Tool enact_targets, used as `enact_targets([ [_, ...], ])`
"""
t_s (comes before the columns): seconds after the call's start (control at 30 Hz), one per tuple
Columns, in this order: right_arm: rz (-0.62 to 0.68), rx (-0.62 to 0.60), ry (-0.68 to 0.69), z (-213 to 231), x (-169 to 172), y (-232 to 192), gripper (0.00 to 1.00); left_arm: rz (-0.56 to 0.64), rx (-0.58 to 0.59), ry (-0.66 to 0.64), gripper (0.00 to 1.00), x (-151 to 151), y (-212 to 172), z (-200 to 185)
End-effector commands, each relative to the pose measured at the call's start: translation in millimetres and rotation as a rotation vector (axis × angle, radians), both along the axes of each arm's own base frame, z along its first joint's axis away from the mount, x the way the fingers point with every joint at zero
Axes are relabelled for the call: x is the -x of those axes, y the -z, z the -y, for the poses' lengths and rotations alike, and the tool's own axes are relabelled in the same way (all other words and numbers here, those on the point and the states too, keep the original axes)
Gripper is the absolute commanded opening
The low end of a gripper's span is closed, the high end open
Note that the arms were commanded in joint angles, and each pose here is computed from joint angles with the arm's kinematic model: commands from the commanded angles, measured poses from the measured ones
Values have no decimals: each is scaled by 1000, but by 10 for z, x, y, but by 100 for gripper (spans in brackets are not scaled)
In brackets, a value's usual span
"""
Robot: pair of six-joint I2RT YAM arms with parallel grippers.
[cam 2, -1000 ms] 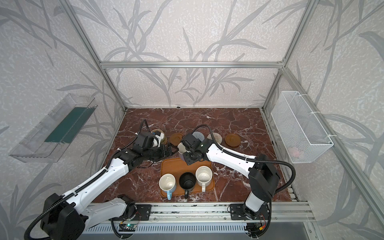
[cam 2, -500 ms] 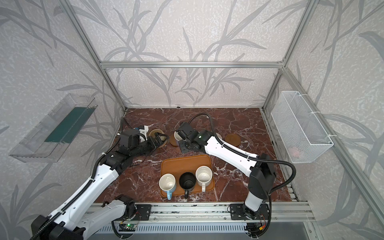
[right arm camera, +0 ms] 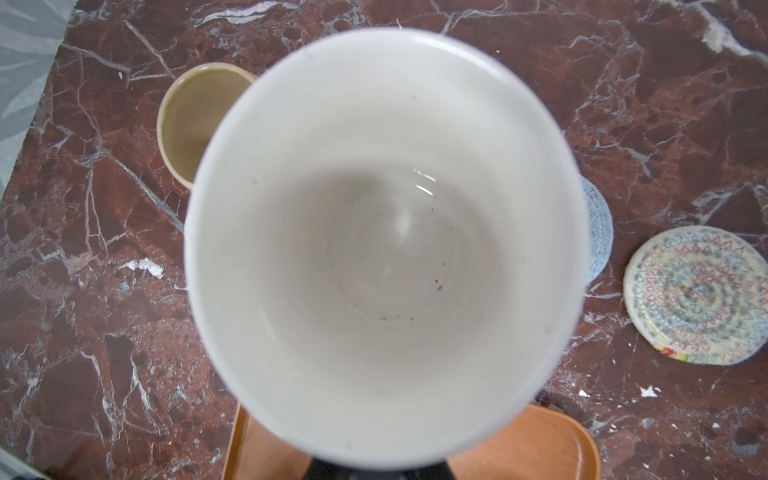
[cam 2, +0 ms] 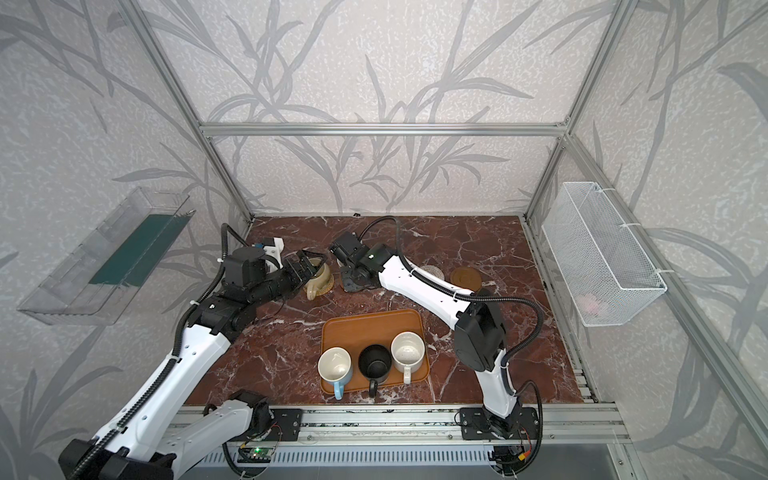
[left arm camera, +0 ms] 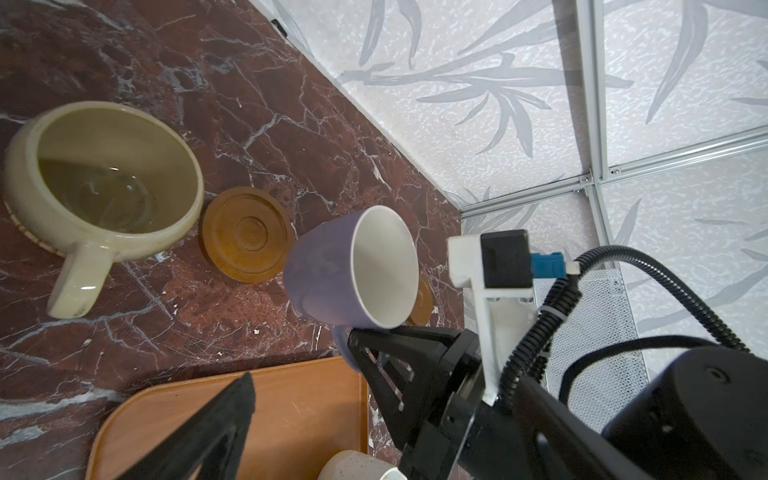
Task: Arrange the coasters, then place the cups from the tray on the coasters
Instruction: 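Lift the lavender mug with the right gripper toward the wooden coaster, then lower the lavender mug onto the wooden coaster beside the cream mug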
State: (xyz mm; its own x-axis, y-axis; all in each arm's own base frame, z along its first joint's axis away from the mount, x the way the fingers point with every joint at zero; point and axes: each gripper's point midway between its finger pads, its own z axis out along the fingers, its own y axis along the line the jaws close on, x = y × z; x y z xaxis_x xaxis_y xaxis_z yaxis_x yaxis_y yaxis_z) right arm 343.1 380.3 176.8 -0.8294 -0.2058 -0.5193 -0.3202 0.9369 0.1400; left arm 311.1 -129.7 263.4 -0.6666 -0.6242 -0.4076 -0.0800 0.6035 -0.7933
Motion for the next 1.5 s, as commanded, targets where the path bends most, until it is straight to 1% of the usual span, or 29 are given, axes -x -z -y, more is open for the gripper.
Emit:
enact_targets([
  [0.0,47,-17,70,3,-186,-121,0,0,-22,-3,99,-46,52,-60],
  [0.1,46,13,108,-7,-290,-23,0,-18,1,-32,99,-85,132,-145],
  [0.23,20,11,159,-73,-408,101,0,-39,-3,-37,99,-109,211,-191],
  [0.37,-3,15,187,-156,-504,239,0,-33,-46,6,99,-81,261,-173],
  [0.43,-7,40,206,-159,-538,269,0,-8,-16,59,99,-84,251,-97],
  [0.5,-14,66,229,-146,-560,315,0,-20,20,70,99,-94,298,-91],
  [0.6,-23,61,249,-190,-601,375,0,-52,7,55,99,-106,394,-173],
  [0.73,-53,30,269,-254,-588,465,0,-58,1,42,99,-96,409,-246],
  [0.83,-54,12,269,-301,-588,502,0,-60,9,16,99,-78,429,-344],
  [0.93,-52,3,255,-355,-583,519,0,-78,21,28,99,-56,459,-390],
  [1.07,-56,20,256,-362,-549,591,0,-97,-3,61,99,-20,476,-389],
  [1.37,-52,27,256,-383,-584,709,0,-103,24,62,99,2,515,-369],
  [1.47,-58,9,246,-435,-595,734,0,-91,-10,62,99,8,499,-400],
])
